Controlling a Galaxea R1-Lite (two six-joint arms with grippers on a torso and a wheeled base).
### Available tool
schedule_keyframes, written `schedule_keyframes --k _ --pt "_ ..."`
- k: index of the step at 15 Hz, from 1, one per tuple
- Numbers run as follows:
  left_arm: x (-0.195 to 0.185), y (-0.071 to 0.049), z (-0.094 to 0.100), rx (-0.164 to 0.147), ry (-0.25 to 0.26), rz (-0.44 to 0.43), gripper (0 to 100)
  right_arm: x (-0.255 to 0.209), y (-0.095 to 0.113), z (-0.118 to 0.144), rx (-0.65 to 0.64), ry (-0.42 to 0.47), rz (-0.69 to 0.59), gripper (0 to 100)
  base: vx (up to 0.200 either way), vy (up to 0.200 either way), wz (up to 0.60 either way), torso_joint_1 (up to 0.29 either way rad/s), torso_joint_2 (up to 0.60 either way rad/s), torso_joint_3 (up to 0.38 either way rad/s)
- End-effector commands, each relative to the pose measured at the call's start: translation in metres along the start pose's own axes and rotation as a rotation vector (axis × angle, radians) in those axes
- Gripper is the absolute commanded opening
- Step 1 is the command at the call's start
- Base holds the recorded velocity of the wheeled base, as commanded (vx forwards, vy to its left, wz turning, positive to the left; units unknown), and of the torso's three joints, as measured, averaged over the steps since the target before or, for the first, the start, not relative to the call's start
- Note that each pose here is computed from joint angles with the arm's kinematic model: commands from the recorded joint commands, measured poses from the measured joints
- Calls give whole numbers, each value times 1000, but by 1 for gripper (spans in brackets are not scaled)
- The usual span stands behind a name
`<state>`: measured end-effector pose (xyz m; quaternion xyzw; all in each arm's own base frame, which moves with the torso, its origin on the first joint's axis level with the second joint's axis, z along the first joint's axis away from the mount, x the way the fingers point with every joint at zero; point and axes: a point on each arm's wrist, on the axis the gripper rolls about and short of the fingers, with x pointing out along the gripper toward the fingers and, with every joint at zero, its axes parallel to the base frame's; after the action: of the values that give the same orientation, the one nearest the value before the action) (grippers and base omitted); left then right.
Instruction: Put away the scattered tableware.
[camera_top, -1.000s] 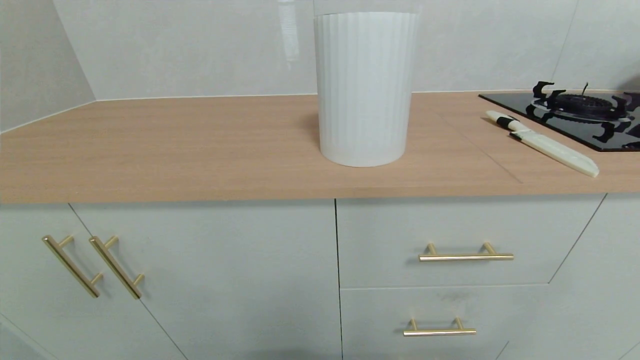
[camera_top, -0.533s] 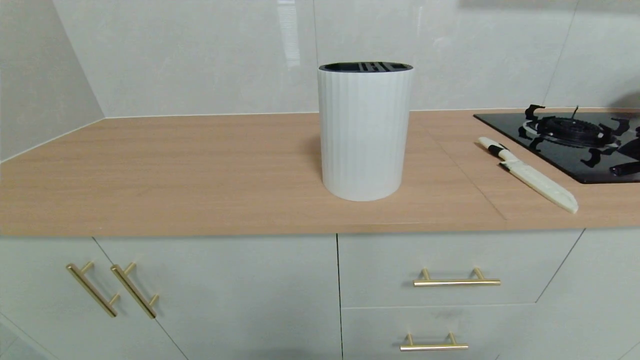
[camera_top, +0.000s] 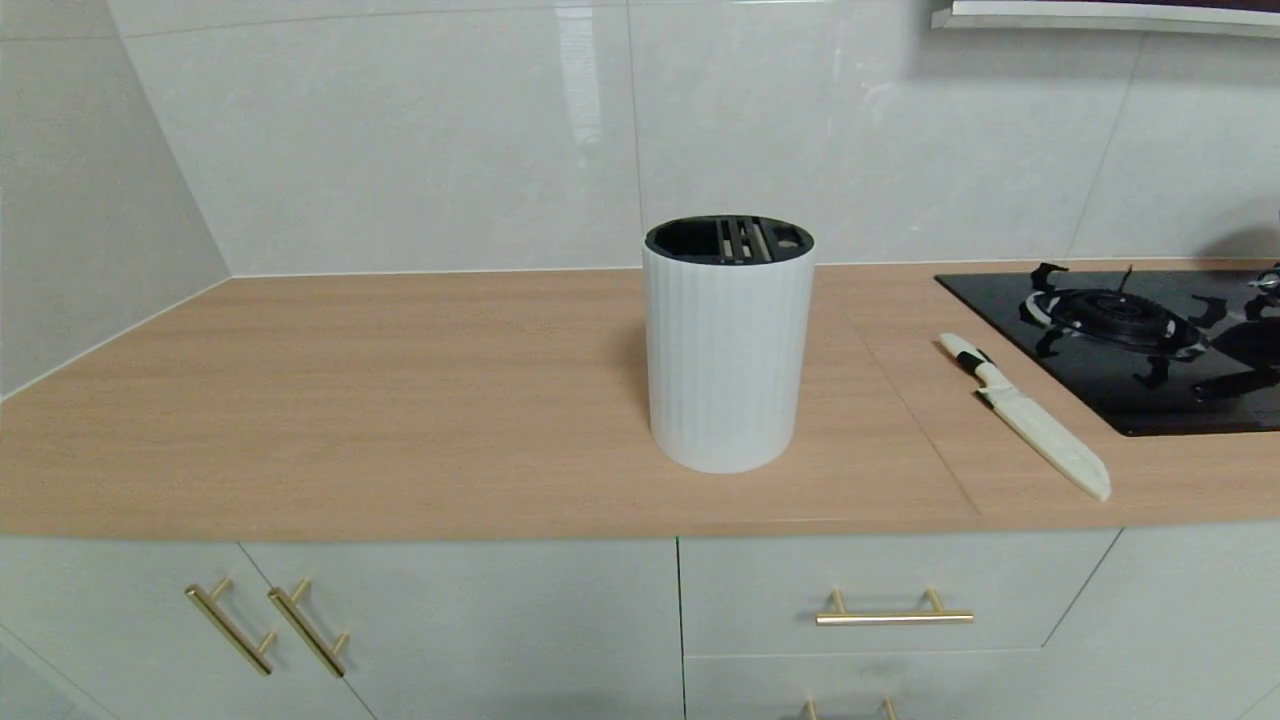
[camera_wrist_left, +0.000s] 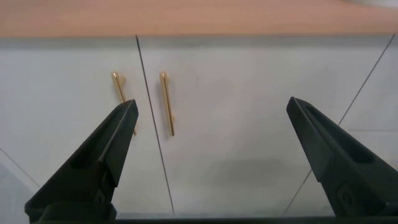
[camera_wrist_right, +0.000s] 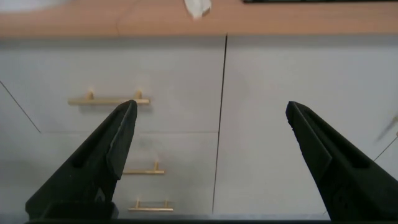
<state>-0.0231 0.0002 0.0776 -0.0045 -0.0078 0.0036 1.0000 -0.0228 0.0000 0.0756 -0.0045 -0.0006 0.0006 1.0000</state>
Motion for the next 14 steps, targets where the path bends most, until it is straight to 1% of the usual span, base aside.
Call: schedule_keyframes --k 1,8,14 --pt "0 0 0 0 0 0 100 0 0 0 0 1 0 100 0 0 0 173 -491 -310" --pt "0 0 0 0 0 0 100 0 0 0 0 1 -1 100 0 0 0 207 -513 -309" --pt "0 0 0 0 0 0 100 0 0 0 0 1 0 100 0 0 0 242 -560 -312"
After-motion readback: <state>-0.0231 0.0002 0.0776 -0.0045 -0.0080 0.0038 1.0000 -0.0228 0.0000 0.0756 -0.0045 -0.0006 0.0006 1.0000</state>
